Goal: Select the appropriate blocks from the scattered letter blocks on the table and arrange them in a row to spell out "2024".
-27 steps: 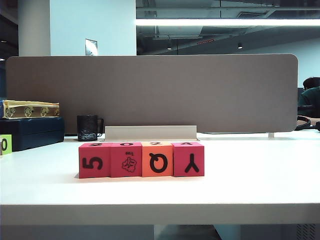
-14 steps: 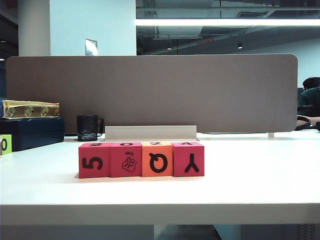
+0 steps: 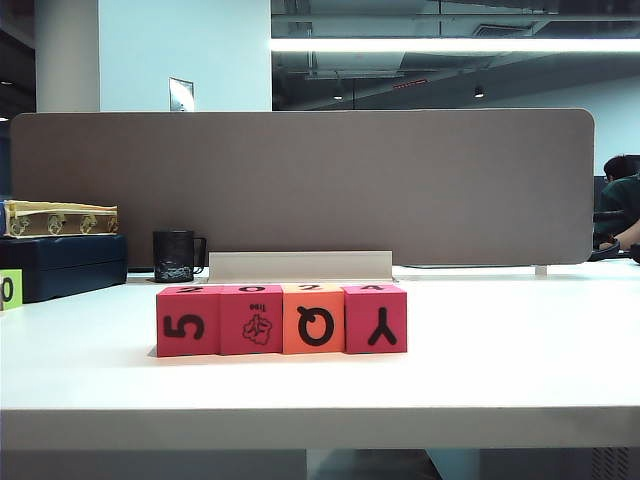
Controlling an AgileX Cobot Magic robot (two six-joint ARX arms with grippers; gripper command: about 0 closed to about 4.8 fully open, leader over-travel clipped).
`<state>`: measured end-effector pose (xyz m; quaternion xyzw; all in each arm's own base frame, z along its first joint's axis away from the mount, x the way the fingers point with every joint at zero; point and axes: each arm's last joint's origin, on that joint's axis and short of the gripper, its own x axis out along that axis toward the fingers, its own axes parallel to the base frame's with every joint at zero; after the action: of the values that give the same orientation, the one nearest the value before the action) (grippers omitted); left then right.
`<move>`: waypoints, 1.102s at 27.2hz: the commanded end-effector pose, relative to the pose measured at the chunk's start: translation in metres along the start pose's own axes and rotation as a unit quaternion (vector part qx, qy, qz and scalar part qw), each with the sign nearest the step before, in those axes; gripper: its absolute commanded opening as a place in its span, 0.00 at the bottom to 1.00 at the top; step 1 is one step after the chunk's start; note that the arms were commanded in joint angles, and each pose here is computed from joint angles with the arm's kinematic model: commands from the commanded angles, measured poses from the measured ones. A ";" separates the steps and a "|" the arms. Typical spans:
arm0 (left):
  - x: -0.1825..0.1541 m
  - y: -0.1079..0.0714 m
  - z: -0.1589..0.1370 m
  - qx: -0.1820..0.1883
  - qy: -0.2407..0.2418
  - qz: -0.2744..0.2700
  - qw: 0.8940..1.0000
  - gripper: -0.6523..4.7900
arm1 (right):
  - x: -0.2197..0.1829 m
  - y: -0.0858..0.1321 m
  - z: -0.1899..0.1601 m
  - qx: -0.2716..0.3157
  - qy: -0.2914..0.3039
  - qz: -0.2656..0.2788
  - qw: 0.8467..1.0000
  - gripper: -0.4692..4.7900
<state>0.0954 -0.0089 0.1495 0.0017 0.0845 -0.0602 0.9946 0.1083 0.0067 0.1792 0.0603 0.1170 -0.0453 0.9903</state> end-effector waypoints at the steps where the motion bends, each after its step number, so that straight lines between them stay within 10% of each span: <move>1: 0.000 0.000 -0.002 0.000 0.005 -0.004 1.000 0.11 | -0.001 -0.002 -0.005 -0.010 -0.029 0.012 0.999 0.09; 30: 0.000 0.000 -0.002 0.000 0.005 -0.004 1.000 0.11 | -0.004 -0.011 -0.034 -0.033 -0.027 0.040 0.998 0.09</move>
<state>0.0954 -0.0090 0.1495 0.0016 0.0847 -0.0613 0.9945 0.0959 0.0005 0.1469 0.0168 0.0959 -0.0021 0.9953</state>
